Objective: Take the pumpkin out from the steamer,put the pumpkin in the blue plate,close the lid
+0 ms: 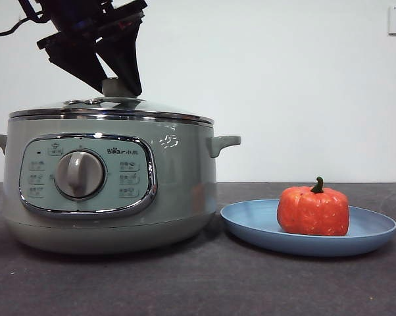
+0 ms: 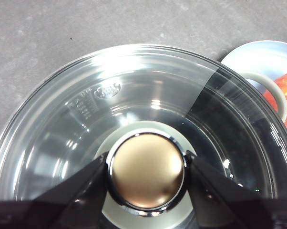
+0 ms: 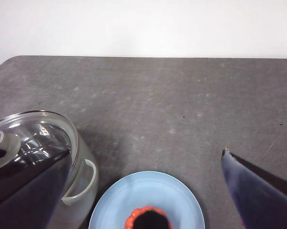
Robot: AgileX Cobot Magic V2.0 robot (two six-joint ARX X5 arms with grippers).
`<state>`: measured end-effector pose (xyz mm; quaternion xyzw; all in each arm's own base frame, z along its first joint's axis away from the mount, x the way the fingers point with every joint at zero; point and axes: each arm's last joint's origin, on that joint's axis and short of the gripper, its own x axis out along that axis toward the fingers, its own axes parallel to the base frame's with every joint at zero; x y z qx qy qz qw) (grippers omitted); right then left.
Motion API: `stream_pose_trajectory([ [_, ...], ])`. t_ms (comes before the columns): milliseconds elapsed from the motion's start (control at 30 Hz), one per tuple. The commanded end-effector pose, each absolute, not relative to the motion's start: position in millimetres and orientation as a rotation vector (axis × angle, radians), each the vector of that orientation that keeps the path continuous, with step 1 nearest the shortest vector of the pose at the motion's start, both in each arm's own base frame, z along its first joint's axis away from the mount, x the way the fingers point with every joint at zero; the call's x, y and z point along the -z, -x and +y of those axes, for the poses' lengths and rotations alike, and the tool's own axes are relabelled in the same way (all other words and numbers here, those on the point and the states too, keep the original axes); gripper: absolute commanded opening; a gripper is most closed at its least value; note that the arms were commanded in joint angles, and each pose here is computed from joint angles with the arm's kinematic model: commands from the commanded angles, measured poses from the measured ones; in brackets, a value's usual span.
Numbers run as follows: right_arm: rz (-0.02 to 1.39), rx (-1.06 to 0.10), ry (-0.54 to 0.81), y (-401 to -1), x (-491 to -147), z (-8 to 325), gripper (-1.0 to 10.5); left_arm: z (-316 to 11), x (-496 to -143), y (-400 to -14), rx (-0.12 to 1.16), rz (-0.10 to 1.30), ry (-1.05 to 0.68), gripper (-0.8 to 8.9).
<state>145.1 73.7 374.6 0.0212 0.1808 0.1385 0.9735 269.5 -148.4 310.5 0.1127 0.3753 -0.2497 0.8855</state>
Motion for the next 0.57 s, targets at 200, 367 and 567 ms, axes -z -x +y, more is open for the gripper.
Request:
stream_pose_trajectory([
  [200,0.369,-0.279,-0.047,-145.4,-372.9,73.8,5.6,-149.5,-317.0,-270.3,0.522,0.745,-0.234,4.53],
  [367,0.38,-0.288,-0.045,-144.9,-372.0,74.0,5.6,-143.4,-327.4,-259.1,0.523,0.738,-0.232,4.37],
  [567,0.447,-0.356,-0.019,-142.3,-366.4,75.0,5.6,-126.6,-345.4,-228.4,0.522,0.775,-0.24,3.8],
])
